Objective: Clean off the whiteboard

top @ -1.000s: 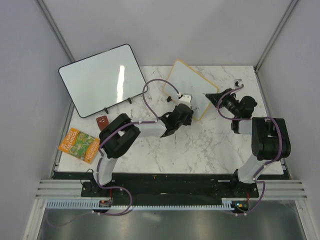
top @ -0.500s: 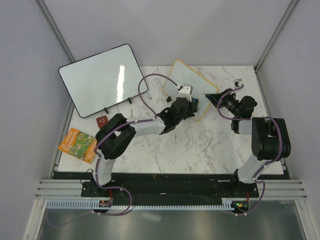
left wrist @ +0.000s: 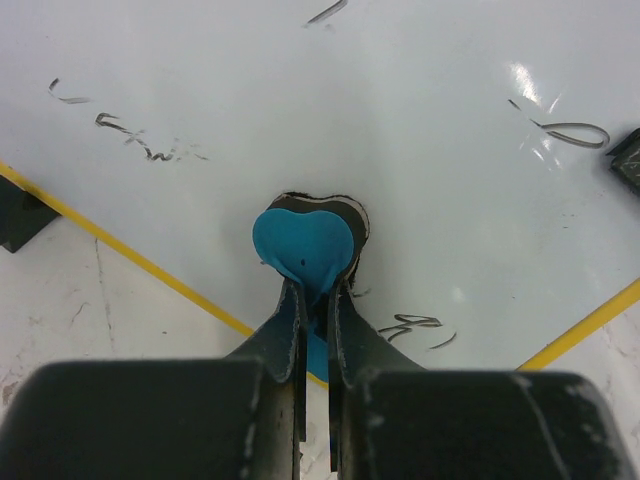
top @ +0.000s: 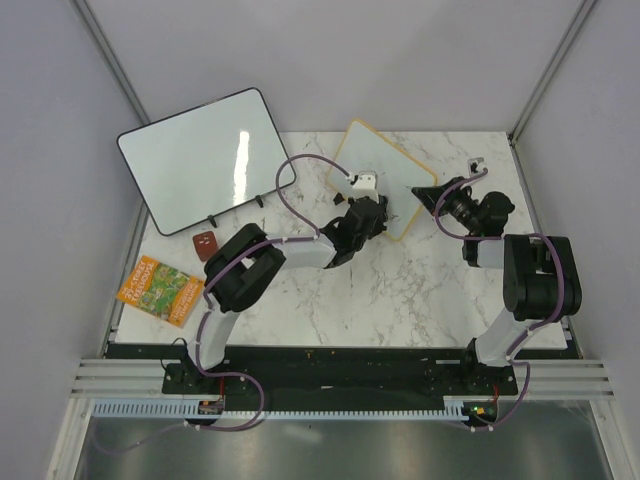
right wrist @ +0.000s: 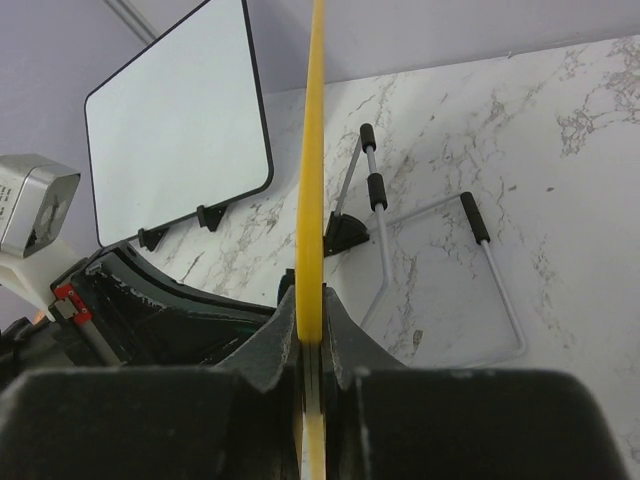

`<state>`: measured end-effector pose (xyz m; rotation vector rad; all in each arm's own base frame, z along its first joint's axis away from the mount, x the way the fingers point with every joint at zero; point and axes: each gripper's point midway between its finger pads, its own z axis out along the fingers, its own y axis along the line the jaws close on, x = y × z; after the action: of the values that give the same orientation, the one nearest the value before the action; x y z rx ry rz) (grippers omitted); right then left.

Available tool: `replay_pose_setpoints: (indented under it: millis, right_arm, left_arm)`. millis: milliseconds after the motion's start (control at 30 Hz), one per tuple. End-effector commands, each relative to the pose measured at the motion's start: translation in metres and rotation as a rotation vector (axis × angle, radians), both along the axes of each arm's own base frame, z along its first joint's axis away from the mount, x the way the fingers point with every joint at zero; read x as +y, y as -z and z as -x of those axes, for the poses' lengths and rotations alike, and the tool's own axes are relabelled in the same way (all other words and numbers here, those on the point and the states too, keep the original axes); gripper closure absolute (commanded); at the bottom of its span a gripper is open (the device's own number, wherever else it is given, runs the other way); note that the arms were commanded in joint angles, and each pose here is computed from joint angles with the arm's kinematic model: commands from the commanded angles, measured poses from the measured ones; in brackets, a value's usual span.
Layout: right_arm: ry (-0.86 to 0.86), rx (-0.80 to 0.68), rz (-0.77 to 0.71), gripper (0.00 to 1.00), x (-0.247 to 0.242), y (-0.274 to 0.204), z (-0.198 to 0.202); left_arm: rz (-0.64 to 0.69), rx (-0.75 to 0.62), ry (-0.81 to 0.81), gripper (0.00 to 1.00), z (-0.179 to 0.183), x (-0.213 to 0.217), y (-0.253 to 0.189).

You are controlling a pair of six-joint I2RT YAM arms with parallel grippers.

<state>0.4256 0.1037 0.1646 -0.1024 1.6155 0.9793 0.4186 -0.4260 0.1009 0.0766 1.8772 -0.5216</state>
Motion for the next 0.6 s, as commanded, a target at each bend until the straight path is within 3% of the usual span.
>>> replay_pose_setpoints:
  millis: [0,567]
  right_arm:
    - [-0.104,-0.083,0.003,1.00,0.017,-0.028,0.010]
    - [-0.111,-0.080,0.006,1.00,0.020,-0.027,0.009]
  left_arm:
    - [0.153,0.029,0.079,0.98,-0.017,-0.015,-0.011]
    - [0.103,-0.022,0.152,0.98,0.020,-0.068,-0.020]
